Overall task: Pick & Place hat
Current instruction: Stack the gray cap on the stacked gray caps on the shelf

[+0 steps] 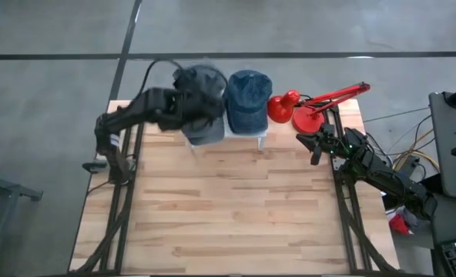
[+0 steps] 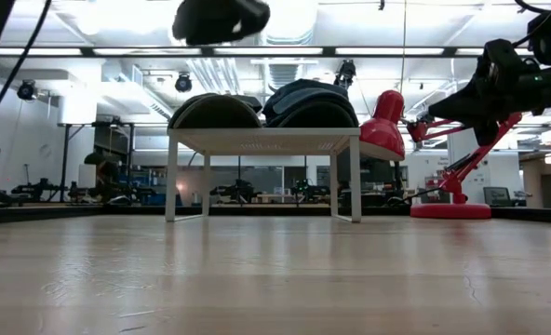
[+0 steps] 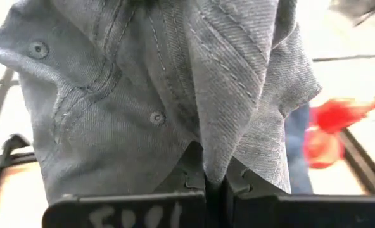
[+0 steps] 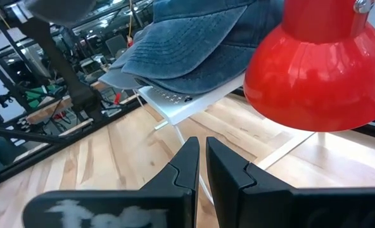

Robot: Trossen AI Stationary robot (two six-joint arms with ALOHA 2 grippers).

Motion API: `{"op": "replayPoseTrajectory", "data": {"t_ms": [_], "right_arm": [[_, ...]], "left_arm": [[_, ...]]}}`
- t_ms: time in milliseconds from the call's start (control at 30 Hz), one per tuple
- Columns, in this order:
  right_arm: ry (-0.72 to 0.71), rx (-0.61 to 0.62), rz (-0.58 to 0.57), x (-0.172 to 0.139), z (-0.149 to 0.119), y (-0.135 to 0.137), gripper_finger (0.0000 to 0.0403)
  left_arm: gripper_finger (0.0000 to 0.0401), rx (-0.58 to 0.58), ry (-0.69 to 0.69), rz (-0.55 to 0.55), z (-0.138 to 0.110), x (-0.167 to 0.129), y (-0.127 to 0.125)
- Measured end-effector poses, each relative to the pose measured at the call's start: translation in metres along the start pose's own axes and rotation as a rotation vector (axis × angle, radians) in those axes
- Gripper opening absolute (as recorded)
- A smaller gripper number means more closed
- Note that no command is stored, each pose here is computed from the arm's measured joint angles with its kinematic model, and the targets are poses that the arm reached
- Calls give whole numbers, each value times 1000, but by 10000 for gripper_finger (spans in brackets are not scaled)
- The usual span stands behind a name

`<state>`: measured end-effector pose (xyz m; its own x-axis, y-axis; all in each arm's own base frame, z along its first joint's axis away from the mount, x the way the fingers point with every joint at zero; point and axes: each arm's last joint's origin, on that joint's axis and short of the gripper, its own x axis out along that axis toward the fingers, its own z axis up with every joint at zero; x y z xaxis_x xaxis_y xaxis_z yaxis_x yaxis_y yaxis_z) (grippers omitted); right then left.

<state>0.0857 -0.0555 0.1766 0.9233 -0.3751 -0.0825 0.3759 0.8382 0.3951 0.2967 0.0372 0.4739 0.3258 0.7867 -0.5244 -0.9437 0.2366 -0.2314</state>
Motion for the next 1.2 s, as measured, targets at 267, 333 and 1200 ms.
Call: {"op": "replayPoseTrajectory", "data": {"t_ms": [267, 333, 1200], "right_arm": [[9, 3, -4, 0, -1, 0, 27], [11, 3, -6, 0, -1, -1, 27], [25, 7, -12, 0, -2, -1, 27]], "left_arm": [[0, 34, 119, 125, 11, 53, 9], [0, 38, 129, 143, 12, 60, 9], [0, -9, 282, 219, -43, 126, -4]]}}
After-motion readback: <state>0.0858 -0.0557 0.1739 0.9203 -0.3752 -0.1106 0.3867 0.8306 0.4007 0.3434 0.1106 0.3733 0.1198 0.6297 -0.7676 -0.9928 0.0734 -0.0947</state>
